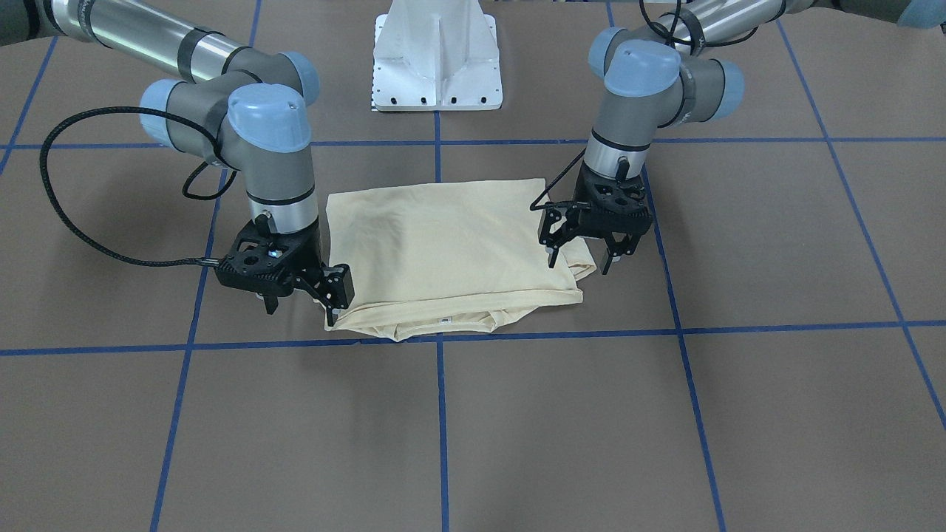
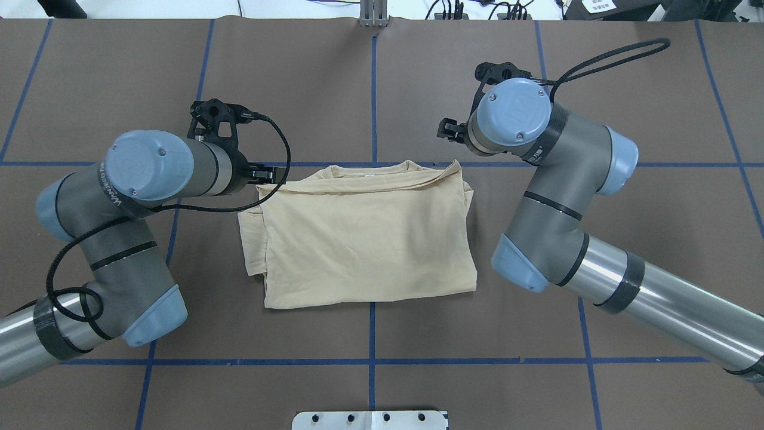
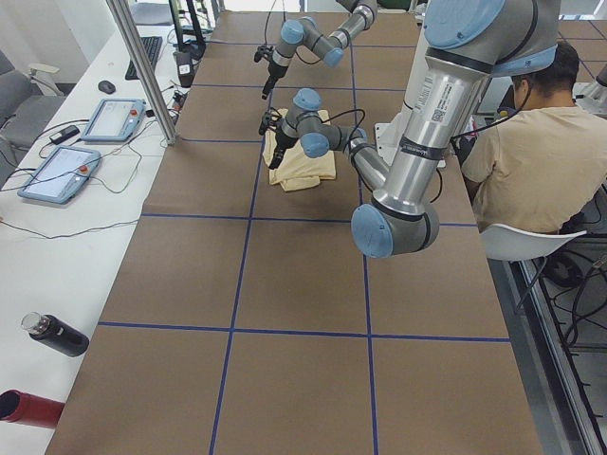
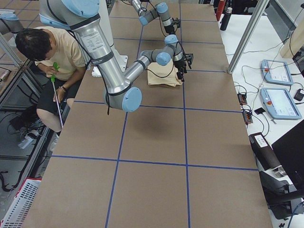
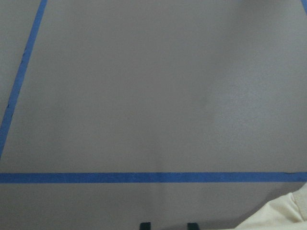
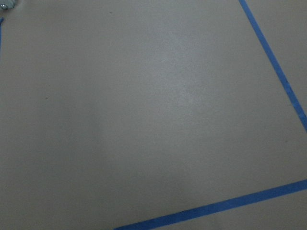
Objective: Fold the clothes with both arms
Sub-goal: 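Move the left gripper to the shirt's side edge while the right arm withdraws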
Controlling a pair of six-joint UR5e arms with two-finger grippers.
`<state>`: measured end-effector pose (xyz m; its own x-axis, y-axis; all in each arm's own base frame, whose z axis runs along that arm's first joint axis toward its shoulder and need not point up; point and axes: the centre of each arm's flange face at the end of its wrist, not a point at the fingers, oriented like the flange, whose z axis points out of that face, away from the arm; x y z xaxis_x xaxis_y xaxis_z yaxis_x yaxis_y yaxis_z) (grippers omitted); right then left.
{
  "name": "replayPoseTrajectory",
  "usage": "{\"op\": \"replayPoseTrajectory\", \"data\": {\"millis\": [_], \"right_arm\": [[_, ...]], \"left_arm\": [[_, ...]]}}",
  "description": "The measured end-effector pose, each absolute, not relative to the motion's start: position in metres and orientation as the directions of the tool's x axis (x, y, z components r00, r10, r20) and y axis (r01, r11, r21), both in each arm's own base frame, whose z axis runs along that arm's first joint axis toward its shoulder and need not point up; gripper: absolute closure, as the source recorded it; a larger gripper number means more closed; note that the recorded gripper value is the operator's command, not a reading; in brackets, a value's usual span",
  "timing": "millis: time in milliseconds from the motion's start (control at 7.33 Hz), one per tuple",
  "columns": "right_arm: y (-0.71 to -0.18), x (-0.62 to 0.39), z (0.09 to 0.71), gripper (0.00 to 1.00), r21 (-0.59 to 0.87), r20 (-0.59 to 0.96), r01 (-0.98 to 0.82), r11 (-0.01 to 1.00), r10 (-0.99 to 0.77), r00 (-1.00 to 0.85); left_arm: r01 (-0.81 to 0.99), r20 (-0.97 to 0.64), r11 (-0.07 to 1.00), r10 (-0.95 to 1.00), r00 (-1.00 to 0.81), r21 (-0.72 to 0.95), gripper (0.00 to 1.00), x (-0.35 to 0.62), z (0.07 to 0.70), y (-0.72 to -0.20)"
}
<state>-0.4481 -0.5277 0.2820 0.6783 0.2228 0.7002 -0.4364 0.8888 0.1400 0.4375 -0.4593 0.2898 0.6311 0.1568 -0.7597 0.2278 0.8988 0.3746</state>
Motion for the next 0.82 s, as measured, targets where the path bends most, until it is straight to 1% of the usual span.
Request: {"op": "replayPoseTrajectory", "data": {"millis": [273, 409, 545, 682, 818], "right_arm": [[-0.510, -0.394, 0.303, 0.00, 0.164, 0.711, -0.366, 0.916, 0.147, 0.687], [-0.502, -0.373, 0.318, 0.00, 0.182, 0.719, -0.344, 0.921, 0.114, 0.686], [-0.498, -0.356, 0.336, 0.00, 0.192, 0.731, -0.324, 0.926, 0.086, 0.677], [-0.497, -0.335, 0.357, 0.00, 0.197, 0.739, -0.297, 0.934, 0.058, 0.672], [-0.498, -0.319, 0.371, 0.00, 0.206, 0.737, -0.274, 0.939, 0.035, 0.675]], "left_arm": [[0.205, -0.794, 0.926, 0.140, 0.592, 0.316, 0.00, 0.422, 0.301, -0.422], [0.194, -0.814, 0.942, 0.119, 0.569, 0.274, 0.02, 0.432, 0.312, -0.393], [0.190, -0.834, 0.952, 0.100, 0.542, 0.238, 0.11, 0.446, 0.323, -0.362], [0.193, -0.851, 0.960, 0.075, 0.521, 0.203, 0.29, 0.462, 0.330, -0.334], [0.193, -0.859, 0.966, 0.053, 0.509, 0.174, 0.41, 0.475, 0.334, -0.312]]}}
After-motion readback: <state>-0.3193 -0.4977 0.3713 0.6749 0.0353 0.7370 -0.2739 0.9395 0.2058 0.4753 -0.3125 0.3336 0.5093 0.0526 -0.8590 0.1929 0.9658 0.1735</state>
